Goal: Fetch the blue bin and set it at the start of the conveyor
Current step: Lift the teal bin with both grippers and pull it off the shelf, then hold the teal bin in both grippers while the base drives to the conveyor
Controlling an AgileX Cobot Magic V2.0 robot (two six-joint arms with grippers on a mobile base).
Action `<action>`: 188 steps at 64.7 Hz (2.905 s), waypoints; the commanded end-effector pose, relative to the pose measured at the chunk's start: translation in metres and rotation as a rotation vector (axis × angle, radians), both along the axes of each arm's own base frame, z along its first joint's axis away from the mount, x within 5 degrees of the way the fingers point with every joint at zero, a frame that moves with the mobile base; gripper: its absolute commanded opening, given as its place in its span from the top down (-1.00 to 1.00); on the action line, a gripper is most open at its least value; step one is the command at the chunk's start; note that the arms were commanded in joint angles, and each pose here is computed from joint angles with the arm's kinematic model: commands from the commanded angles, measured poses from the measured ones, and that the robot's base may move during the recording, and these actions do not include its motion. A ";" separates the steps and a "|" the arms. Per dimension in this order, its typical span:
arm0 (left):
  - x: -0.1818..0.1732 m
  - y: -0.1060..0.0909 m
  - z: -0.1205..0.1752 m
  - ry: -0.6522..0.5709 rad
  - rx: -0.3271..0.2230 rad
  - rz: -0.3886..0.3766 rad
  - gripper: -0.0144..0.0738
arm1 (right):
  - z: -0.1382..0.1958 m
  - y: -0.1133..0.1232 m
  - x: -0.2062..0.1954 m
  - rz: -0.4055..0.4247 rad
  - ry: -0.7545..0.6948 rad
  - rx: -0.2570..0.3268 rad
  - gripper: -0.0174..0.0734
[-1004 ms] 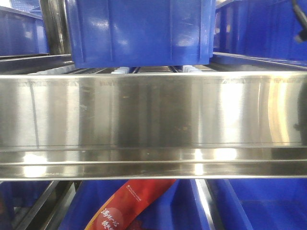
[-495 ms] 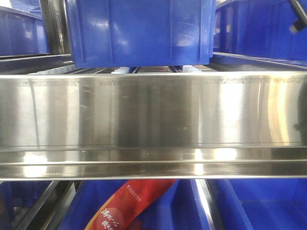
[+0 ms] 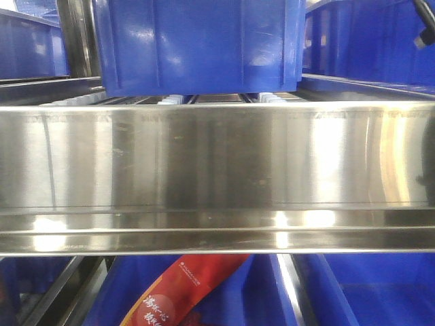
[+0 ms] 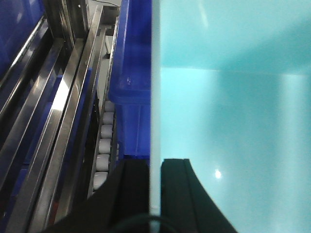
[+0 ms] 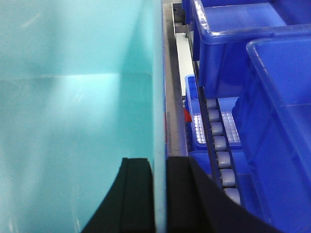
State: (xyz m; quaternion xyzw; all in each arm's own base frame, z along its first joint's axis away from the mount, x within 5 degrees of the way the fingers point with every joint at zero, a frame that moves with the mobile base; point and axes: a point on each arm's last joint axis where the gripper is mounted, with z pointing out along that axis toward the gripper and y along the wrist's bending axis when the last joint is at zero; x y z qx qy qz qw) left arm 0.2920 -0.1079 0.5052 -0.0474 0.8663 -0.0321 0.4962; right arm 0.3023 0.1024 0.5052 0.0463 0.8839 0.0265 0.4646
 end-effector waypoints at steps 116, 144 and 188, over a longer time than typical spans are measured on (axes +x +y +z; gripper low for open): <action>-0.006 0.006 0.012 -0.058 0.010 0.015 0.93 | 0.011 -0.007 -0.005 -0.018 -0.054 -0.030 0.98; -0.006 0.006 0.012 -0.058 0.010 0.015 0.93 | 0.011 -0.007 -0.005 -0.018 -0.054 -0.030 0.98; -0.006 0.006 0.012 -0.058 0.010 0.015 0.93 | 0.011 -0.007 -0.005 -0.018 -0.054 -0.030 0.98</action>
